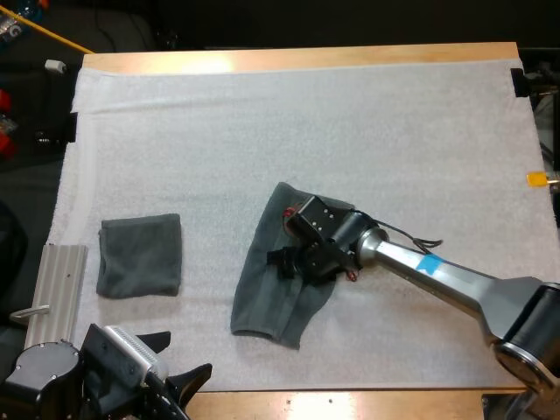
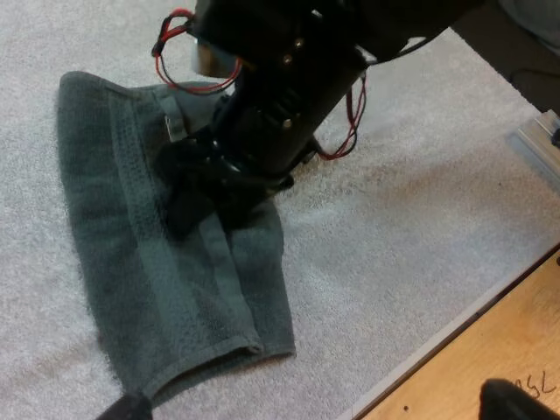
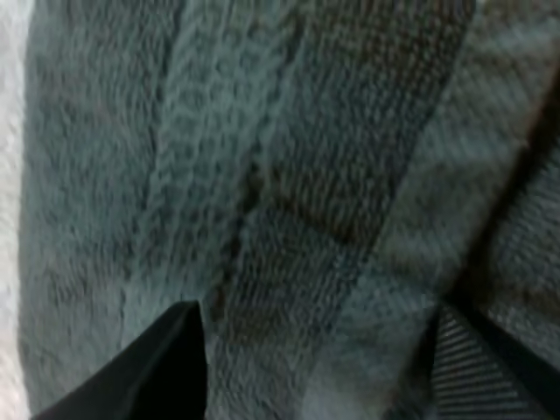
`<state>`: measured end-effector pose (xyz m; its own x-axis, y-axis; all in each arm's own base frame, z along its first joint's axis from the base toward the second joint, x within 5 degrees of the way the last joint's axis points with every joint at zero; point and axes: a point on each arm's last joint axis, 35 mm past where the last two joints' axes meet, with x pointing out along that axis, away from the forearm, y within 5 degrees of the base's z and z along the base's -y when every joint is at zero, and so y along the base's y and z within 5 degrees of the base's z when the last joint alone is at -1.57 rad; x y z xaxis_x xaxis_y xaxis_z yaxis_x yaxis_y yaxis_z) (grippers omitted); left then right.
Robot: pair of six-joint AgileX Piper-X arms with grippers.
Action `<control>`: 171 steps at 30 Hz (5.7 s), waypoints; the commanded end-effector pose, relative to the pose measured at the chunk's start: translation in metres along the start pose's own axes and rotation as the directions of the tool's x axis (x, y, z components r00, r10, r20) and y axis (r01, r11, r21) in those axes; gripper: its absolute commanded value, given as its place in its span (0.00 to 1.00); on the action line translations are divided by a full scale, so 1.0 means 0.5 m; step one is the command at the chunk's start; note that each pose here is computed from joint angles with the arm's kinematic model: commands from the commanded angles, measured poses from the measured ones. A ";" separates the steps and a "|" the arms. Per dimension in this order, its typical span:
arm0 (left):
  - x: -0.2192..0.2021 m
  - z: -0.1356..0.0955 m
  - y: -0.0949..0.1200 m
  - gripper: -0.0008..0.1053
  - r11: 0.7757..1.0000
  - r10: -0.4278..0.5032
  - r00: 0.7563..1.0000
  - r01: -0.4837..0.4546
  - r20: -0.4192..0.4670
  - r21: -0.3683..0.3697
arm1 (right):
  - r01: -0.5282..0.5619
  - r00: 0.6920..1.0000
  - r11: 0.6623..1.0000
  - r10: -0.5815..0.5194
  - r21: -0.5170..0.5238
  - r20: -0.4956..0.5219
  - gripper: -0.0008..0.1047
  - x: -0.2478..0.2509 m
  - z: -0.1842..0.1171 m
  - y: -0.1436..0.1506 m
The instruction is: Pick towel from pile, fold and stack
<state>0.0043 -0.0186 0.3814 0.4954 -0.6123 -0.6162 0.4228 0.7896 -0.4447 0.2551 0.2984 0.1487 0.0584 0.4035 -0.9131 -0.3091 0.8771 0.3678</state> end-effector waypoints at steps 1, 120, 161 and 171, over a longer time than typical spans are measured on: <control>-0.003 -0.004 -0.002 0.66 1.000 -0.007 1.000 0.007 -0.014 -0.012 | -0.027 1.000 0.999 0.026 0.018 0.011 0.53 -0.002 0.006 0.004; 0.230 0.084 -0.009 0.66 0.895 -0.082 0.925 0.232 -0.371 0.382 | 0.403 0.854 0.871 -0.469 -0.282 -0.227 0.01 -0.170 0.075 -0.239; 0.588 -0.075 -0.026 0.58 0.617 0.333 0.771 0.256 -0.542 0.744 | 0.427 0.870 0.881 -0.462 -0.202 -0.175 0.01 -0.162 0.006 -0.268; 0.656 -0.122 0.003 0.57 0.627 0.424 0.671 0.268 -0.609 0.732 | 0.428 0.868 0.881 -0.462 -0.201 -0.182 0.01 -0.162 0.005 -0.268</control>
<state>0.1214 -0.2159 0.1411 0.0353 -0.0627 -0.9974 0.9515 0.3072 0.0143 0.2944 0.1509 0.1697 0.0117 -0.1009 -0.9948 -0.4469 0.8895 -0.0954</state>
